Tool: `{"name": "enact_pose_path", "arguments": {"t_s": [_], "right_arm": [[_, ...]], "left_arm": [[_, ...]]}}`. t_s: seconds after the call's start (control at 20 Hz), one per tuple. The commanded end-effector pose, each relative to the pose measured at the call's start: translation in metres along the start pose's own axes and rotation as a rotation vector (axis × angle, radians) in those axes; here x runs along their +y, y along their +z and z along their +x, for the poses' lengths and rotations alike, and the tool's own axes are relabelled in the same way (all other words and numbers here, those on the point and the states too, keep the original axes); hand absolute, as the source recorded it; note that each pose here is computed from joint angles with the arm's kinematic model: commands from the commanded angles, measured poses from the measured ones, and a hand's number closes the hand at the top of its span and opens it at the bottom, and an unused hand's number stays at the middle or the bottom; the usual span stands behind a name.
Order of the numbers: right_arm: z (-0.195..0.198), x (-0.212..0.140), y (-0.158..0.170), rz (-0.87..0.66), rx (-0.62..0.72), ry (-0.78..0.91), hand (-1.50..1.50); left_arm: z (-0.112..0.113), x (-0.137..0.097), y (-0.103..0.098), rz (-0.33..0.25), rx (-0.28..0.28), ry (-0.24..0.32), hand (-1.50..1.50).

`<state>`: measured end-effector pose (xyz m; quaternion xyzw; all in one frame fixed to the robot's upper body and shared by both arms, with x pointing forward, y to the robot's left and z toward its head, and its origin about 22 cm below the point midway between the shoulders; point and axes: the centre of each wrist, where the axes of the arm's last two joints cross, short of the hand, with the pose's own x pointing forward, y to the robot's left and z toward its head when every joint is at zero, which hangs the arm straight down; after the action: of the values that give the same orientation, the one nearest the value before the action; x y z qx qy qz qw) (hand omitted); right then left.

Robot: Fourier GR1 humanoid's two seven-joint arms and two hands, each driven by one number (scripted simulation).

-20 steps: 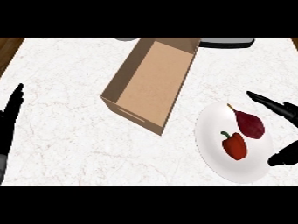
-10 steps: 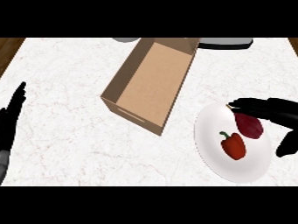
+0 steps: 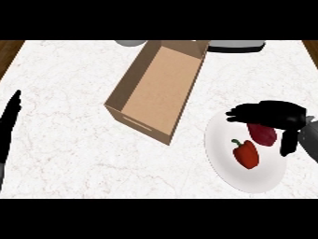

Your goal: Pick the bell pepper from the plate and place it in the cardboard box

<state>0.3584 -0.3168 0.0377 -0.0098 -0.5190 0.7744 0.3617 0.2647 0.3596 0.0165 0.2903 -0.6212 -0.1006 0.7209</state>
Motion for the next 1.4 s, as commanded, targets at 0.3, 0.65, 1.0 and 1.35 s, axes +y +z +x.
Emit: {"name": "enact_pose_path", "arguments": {"t_s": [0.3,0.65,1.0,1.35], "right_arm": [[0.001,0.006,-0.028,0.063,-0.028,0.016,-1.50],[-0.001,0.035,-0.027,0.063,-0.079,-0.014,-1.50],[0.016,0.045,-0.021,0.063,-0.167,-0.024,-1.50],[0.041,0.027,-0.031,0.138,-0.095,0.037,-1.50]], "left_arm": [[-0.005,-0.023,0.012,-0.003,0.008,0.011,0.00],[-0.003,-0.015,0.009,-0.003,0.006,-0.005,0.00],[-0.017,0.000,0.004,0.012,0.001,0.004,0.00],[0.001,0.009,-0.003,0.020,0.020,-0.004,0.00]]}}
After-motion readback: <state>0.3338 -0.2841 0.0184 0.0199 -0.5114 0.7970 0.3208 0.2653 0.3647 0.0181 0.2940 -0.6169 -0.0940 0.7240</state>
